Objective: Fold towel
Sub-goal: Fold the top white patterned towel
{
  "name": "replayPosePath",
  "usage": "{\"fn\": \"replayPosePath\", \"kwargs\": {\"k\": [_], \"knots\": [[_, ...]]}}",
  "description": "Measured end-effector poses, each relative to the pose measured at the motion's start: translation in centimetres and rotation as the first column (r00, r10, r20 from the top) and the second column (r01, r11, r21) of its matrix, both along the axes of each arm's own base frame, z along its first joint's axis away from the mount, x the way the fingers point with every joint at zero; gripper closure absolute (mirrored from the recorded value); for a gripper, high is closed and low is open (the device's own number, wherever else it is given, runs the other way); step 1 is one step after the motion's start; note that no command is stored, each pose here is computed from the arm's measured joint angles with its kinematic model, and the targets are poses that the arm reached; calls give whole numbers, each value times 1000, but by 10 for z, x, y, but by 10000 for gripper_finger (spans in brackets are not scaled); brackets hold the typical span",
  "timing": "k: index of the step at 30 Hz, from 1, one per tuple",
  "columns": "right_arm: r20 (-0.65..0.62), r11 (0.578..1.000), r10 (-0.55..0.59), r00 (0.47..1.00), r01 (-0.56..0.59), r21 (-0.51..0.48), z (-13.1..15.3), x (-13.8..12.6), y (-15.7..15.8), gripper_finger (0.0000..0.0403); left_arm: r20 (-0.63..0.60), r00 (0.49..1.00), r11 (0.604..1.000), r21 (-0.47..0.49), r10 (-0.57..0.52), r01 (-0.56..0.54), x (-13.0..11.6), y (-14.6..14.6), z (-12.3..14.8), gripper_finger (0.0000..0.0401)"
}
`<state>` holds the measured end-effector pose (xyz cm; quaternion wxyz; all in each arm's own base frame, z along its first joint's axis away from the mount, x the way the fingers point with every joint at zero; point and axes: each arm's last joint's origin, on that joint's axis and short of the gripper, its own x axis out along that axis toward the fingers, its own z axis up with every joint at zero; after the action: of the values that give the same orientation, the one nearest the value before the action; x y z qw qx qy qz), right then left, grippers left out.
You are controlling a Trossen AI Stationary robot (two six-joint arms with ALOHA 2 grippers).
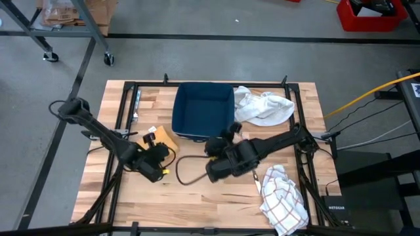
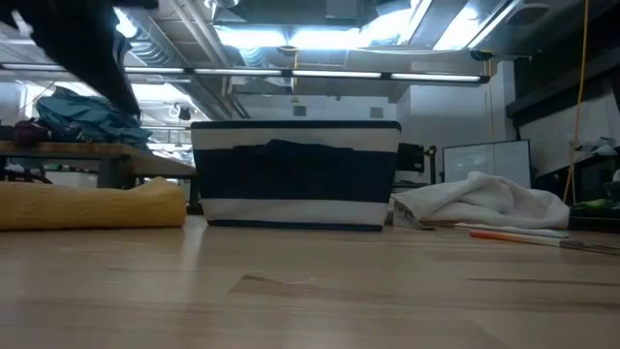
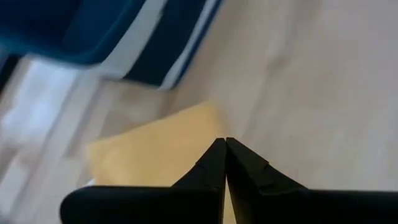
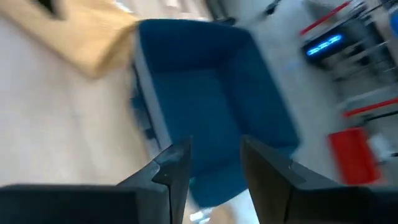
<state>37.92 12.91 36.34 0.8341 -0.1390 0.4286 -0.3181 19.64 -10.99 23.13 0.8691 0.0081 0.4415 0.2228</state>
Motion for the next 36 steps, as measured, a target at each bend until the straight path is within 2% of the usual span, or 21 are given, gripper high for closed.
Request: {"fn": "replayPosePath", "kwargs": {"k": [3, 8, 15, 19, 22, 25, 27, 30, 33, 36], "knots": [[-35, 999, -15, 999, 14, -40, 5, 4, -24, 260, 73, 997, 998, -43, -36, 39, -3, -4, 10, 397], [7, 997, -82, 997, 82, 5, 35, -11, -69, 260, 88, 994, 996, -53, -65, 70, -9, -8, 14, 397], [127, 987, -160, 979, 157, 33, 89, -64, -115, 260, 89, 992, 994, -54, -89, 94, -12, -13, 14, 397], [175, 962, -271, 947, 263, 69, 97, -102, -140, 260, 90, 991, 993, -57, -97, 102, -13, -15, 14, 397], [192, 916, -401, 896, 385, 117, 86, -131, -156, 260, 90, 990, 992, -58, -106, 111, -14, -17, 13, 397], [156, 855, -513, 844, 487, 175, 60, -157, -166, 260, 90, 989, 991, -58, -113, 119, -15, -18, 13, 397], [123, 807, -581, 805, 550, 216, 37, -170, -170, 260, 90, 989, 991, -58, -113, 119, -15, -18, 13, 397], [102, 741, -651, 752, 601, 299, 3, -175, -171, 260, 91, 989, 991, -59, -113, 119, -15, -18, 13, 397], [58, 726, -650, 758, 595, 345, -30, -168, -170, 260, 94, 990, 991, -61, -110, 116, -15, -18, 14, 397], [-17, 739, -610, 792, 577, 349, -62, -158, -170, 260, 94, 990, 991, -61, -109, 115, -15, -18, 14, 397]]}}
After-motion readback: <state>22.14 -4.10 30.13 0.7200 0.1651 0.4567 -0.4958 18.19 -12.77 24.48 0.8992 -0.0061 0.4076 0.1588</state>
